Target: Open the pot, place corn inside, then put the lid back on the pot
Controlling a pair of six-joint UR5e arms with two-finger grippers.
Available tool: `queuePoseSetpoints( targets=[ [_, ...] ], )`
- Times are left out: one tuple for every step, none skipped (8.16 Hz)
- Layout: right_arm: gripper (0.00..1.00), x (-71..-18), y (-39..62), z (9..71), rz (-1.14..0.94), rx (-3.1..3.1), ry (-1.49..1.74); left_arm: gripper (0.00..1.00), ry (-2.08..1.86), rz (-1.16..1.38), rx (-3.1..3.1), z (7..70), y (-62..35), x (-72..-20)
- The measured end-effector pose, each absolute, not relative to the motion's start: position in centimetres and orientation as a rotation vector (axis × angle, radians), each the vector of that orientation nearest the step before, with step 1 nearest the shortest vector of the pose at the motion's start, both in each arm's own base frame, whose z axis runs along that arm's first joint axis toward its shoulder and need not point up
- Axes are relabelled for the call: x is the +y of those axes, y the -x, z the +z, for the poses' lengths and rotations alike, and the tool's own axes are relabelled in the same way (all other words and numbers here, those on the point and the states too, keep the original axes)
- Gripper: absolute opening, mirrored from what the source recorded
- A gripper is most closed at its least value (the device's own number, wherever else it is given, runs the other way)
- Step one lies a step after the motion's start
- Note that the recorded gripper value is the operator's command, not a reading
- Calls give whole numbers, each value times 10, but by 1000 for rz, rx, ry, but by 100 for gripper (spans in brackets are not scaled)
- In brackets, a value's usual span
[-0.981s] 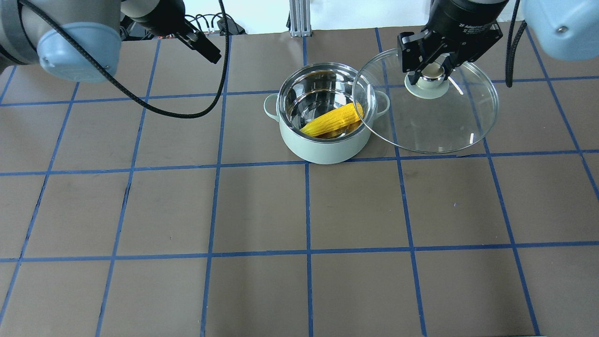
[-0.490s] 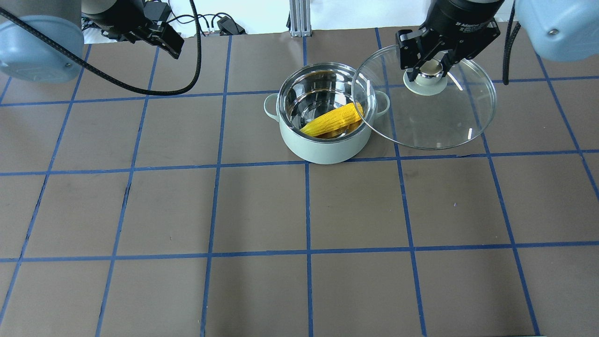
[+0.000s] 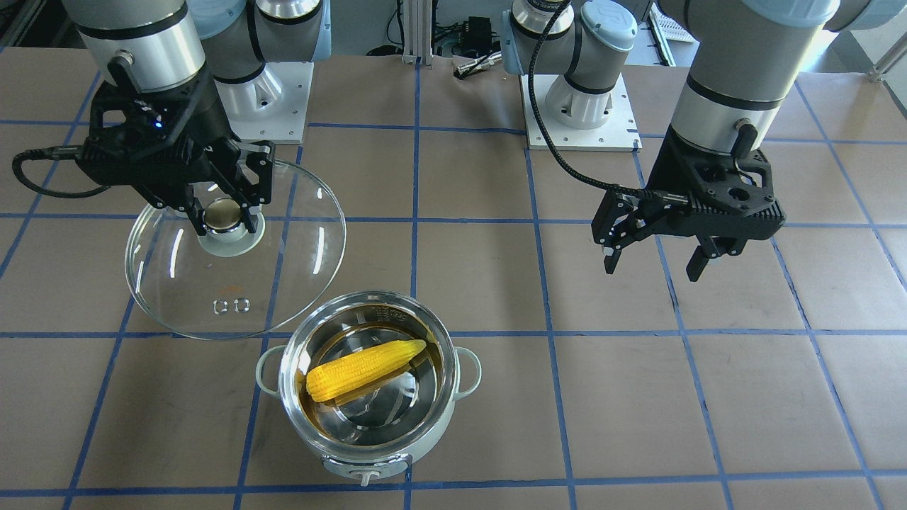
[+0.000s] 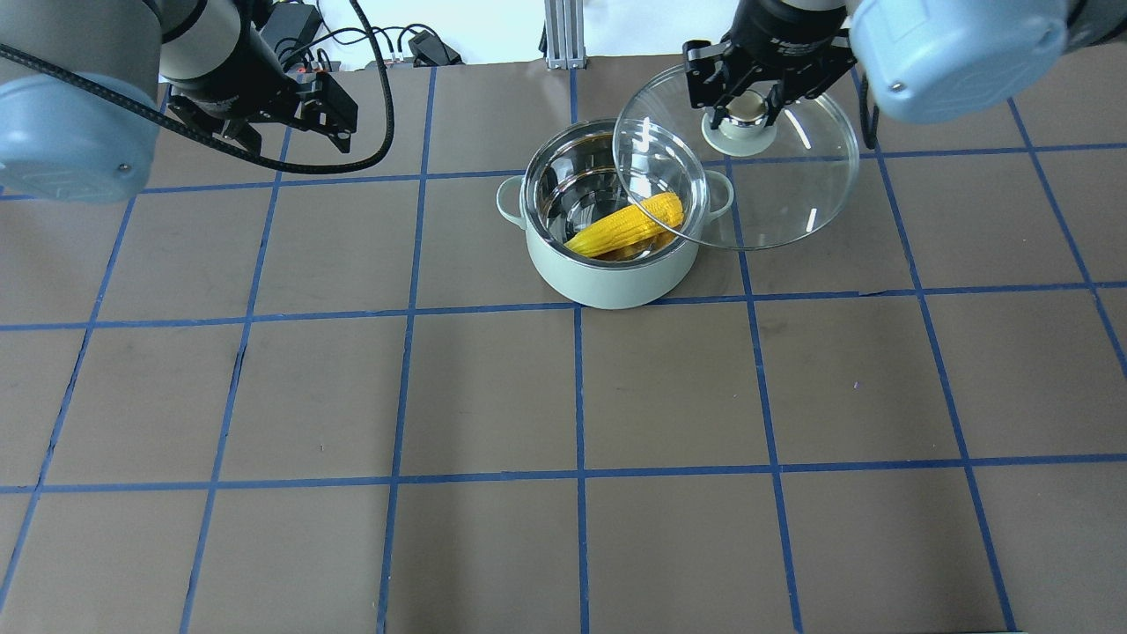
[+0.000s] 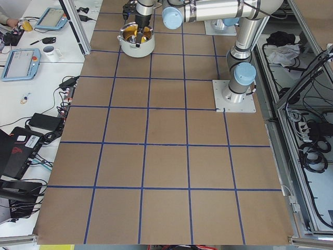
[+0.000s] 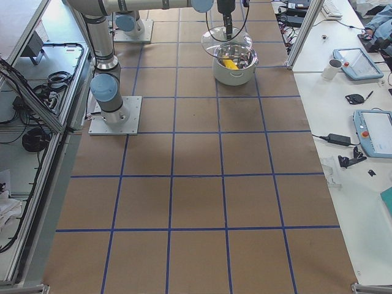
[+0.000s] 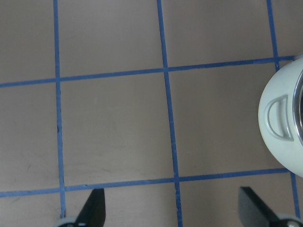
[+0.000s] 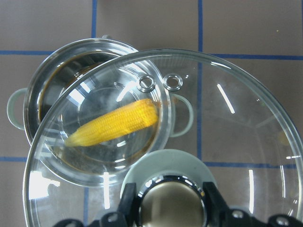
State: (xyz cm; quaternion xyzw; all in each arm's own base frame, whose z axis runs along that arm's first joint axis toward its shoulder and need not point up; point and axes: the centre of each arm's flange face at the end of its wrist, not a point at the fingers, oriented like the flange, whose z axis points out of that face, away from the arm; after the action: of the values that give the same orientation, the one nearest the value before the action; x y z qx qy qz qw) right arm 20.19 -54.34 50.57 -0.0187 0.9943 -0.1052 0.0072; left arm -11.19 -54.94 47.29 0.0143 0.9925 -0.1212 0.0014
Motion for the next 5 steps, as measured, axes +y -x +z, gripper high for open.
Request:
queuePoseSetpoints(
  targets=[
    [31,-554,-226,488,-353,3098,21,100,29,-336,3128,462,113,-541],
    [30,-565,-246,468,-366,3091,-4,100,90,-301,3133,452,113,-534],
    [30,-576,-259,448,-366,3090,-21,100,134,-278,3137,445,114,-530],
    [30,-585,-267,430,-357,3089,-50,100,157,-263,3140,440,114,-529],
    [29,-594,-272,414,-360,3084,-83,100,164,-254,3142,438,114,-528]
  ],
)
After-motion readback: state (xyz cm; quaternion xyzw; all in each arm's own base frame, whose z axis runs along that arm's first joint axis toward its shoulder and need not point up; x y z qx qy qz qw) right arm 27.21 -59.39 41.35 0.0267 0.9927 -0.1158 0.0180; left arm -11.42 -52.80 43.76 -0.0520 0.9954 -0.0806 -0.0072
